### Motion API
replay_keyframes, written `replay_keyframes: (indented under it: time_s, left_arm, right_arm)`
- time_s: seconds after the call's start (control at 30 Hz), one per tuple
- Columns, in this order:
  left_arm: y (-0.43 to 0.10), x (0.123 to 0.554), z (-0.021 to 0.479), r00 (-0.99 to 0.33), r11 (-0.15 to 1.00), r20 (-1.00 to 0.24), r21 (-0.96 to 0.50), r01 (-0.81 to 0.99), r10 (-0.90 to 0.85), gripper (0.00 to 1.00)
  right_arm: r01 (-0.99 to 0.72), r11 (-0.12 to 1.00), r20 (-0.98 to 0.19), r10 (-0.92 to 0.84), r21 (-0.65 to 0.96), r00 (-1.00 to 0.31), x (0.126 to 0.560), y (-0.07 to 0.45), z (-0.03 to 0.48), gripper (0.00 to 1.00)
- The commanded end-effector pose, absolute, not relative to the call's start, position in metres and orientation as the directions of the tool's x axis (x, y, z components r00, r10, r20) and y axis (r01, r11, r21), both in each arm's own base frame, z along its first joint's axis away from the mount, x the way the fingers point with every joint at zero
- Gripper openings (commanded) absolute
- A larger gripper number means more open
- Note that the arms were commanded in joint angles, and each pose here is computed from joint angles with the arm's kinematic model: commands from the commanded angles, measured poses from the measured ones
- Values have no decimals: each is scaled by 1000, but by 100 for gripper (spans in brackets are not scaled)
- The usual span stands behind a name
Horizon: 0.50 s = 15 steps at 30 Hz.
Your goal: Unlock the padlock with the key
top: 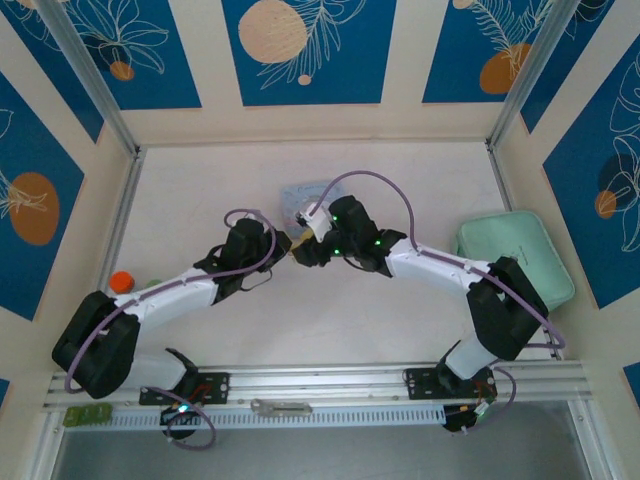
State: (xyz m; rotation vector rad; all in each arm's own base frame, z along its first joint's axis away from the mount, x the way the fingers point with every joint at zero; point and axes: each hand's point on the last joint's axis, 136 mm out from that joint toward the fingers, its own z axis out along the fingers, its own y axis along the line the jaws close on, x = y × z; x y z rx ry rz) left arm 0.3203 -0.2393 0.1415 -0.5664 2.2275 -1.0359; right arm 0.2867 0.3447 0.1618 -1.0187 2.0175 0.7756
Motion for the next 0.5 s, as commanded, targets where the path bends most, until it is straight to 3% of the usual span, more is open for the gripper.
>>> replay_keyframes:
  time_s: [0.0, 0.47]
  left_arm:
    - [-238, 320, 157, -697, 577, -356, -810, -101, -622, 0]
    - [-248, 313, 155, -718, 507, -266, -851, -140, -643, 0]
  right_arm:
    - [-841, 515, -818, -406, 165, -408, 280, 337, 160, 44]
    - [-873, 443, -847, -368, 204, -384, 281, 358, 168, 36]
